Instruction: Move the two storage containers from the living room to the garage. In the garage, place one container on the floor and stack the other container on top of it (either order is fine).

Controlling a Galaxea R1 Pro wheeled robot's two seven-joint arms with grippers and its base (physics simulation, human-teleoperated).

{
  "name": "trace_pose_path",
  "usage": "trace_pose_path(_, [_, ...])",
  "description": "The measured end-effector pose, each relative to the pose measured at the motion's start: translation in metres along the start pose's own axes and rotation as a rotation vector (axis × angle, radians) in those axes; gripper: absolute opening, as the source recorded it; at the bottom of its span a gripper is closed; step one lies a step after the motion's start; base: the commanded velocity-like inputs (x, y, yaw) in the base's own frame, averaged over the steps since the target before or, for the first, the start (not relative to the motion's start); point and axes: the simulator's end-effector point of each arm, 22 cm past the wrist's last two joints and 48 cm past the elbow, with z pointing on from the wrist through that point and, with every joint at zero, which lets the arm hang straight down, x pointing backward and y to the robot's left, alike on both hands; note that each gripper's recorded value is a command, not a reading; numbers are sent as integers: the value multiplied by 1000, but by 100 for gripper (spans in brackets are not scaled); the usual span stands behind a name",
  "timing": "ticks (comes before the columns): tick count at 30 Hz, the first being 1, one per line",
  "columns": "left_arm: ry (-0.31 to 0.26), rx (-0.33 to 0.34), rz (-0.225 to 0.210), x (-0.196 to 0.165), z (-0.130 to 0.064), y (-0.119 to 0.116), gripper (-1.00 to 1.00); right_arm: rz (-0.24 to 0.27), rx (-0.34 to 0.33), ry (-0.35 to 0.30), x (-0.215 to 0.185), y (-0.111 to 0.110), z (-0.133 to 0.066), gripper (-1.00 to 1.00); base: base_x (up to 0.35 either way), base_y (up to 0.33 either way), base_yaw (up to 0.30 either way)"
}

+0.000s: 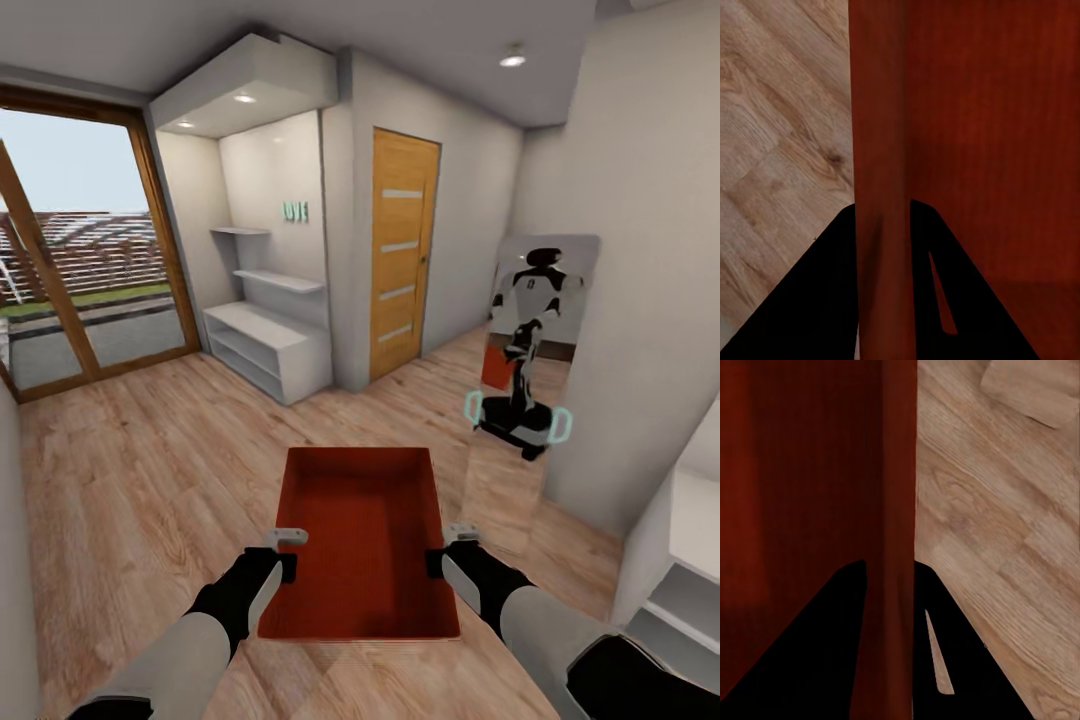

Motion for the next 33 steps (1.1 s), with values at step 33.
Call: trace_pose_path(33, [-10, 0, -3, -4, -1, 0, -100, 0, 2, -10, -5, 0, -1, -100, 322, 0, 240])
